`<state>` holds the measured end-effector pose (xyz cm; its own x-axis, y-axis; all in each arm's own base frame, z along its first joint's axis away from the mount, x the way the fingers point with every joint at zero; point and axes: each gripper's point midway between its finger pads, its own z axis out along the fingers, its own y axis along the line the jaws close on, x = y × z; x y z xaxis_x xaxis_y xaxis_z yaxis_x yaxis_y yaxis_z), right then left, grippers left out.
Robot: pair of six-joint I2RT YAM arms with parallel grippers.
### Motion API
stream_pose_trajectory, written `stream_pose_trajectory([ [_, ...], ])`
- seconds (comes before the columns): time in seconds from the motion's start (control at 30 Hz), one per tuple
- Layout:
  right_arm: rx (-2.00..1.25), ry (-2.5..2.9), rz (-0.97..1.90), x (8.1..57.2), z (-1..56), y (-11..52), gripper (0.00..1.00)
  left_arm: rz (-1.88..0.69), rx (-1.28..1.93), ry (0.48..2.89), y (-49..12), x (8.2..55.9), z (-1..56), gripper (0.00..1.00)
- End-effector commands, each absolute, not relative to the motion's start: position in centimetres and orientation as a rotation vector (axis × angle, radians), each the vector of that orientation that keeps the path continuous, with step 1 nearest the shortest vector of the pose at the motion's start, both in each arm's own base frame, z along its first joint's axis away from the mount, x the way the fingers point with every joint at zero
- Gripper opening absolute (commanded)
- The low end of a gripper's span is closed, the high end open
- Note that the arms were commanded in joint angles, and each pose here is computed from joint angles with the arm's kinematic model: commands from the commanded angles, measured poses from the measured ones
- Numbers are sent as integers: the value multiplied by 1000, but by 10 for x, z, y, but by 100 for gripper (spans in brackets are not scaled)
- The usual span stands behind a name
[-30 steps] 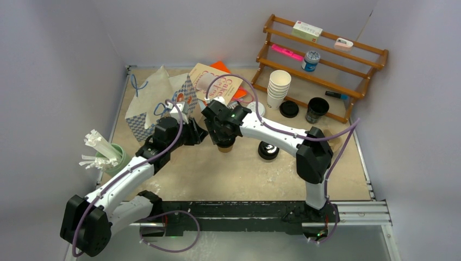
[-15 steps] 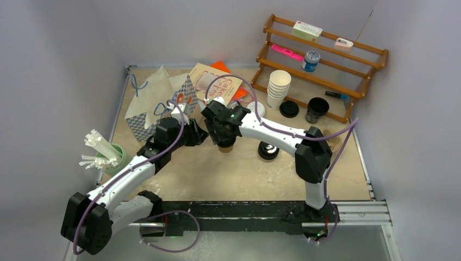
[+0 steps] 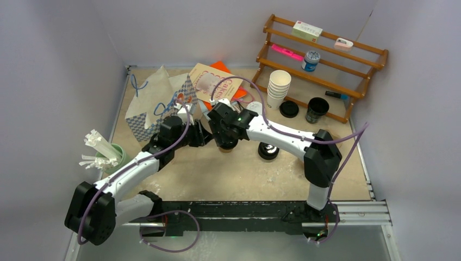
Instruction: Pack the takeout coffee
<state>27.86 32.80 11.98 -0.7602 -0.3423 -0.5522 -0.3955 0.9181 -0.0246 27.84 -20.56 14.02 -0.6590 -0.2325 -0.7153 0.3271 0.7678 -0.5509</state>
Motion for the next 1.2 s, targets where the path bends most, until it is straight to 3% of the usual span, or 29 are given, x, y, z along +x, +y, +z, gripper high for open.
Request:
stream_pose_trajectory([
  [0.0,-558,2593,80,257,111,306,68,-963,136,2072,-221,278,151,36],
  [0.47,-564,2557,153,280,106,324,66,-912,100,2073,-220,294,152,37],
  [0.87,-589,2598,174,274,92,327,66,-894,78,2092,-224,308,140,33],
  [1.17,-610,2624,219,266,86,330,65,-903,86,2091,-228,313,138,36],
])
